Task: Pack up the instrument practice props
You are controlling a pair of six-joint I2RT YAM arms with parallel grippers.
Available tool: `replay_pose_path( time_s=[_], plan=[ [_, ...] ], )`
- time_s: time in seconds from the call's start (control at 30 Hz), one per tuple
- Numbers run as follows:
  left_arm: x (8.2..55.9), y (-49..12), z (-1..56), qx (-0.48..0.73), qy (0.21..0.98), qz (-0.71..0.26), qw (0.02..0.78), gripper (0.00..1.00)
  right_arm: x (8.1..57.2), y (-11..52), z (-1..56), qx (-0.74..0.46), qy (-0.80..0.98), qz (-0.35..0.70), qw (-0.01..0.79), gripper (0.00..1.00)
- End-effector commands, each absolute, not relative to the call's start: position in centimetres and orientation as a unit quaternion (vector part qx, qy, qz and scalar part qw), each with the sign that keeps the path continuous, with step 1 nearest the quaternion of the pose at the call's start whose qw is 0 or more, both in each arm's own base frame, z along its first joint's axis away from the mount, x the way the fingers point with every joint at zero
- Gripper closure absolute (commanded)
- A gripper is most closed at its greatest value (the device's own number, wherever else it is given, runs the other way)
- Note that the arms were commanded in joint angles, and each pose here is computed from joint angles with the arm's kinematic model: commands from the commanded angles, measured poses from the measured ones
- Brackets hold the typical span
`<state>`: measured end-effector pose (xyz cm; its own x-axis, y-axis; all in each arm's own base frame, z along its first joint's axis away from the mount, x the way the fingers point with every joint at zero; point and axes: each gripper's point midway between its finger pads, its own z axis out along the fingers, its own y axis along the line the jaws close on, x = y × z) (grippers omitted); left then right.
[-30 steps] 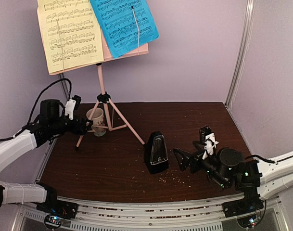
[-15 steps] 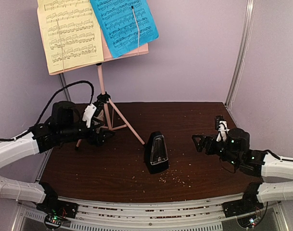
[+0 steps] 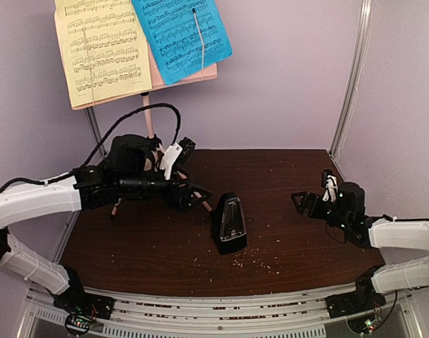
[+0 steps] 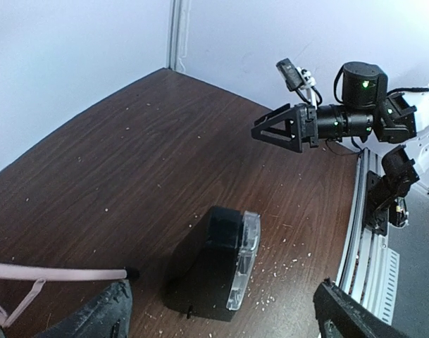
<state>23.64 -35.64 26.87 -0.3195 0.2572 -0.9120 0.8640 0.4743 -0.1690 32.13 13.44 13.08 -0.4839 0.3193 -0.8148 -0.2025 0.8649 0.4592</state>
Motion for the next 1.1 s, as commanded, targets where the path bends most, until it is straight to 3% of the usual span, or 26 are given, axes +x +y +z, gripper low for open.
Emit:
replay_pose_path(
  time_s=[0.0, 0.73, 1.07],
  plan=[
    [23.6, -38.9, 27.7, 0.417, 0.707, -0.343, 0.458, 0.02, 31.7, 13.4, 13.6, 0.023, 0.803, 0.27, 0.531, 0.0],
    [25.2, -45.4, 23.7, 0.475, 0.693, -0.323, 0.436, 0.02, 31.0, 13.7, 13.3, 0.015, 0.795, 0.288, 0.533, 0.0],
    [25.6, -45.3, 21.9, 0.48, 0.705, -0.304, 0.424, 0.14, 30.9, 13.7, 13.4, 0.014, 0.795, 0.289, 0.534, 0.0]
  ],
)
